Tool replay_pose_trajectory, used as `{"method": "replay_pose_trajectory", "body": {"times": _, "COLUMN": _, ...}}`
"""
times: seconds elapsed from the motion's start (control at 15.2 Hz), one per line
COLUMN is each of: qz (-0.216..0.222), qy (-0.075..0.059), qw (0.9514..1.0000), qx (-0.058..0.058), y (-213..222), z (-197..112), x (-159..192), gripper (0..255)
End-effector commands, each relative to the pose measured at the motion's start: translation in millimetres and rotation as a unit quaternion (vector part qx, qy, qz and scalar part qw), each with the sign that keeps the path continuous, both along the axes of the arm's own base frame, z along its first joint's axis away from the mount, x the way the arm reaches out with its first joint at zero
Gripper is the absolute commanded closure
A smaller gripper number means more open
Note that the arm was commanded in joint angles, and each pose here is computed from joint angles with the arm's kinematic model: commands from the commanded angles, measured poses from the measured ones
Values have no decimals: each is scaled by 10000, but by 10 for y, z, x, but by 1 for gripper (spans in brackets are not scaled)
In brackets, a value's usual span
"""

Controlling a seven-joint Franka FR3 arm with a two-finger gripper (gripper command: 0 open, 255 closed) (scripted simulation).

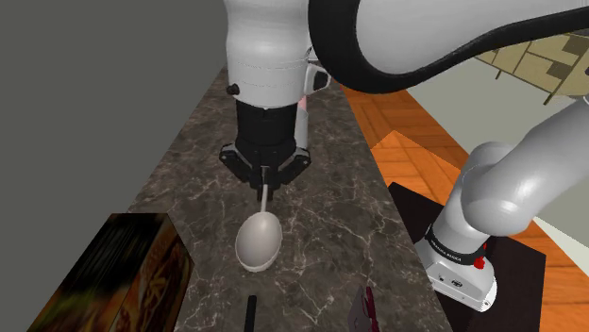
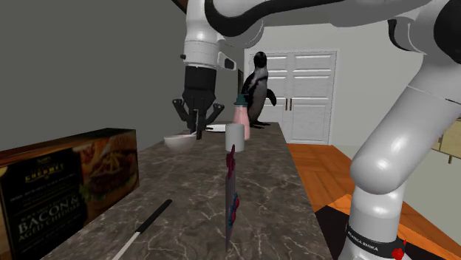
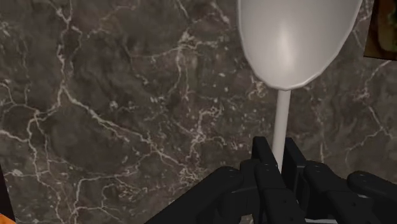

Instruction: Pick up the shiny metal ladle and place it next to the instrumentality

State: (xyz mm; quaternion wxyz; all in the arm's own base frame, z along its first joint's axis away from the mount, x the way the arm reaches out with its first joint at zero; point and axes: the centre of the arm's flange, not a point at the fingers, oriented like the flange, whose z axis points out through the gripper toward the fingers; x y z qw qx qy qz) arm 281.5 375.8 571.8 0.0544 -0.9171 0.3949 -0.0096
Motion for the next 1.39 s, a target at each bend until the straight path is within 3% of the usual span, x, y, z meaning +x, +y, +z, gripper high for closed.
{"method": "replay_pose_trajectory", "body": {"times": 0.0, "qz": -8, "qy": 3, "qw": 10000, "qx": -2, "y": 95, "z": -22, "x": -239, "gripper": 255}}
{"method": "replay_pose_trajectory", "body": {"times": 1.32, "qz": -8, "qy": 3, "qw": 10000, "qx": -2, "y": 1239, "z": -15, "x": -2618, "gripper": 255}}
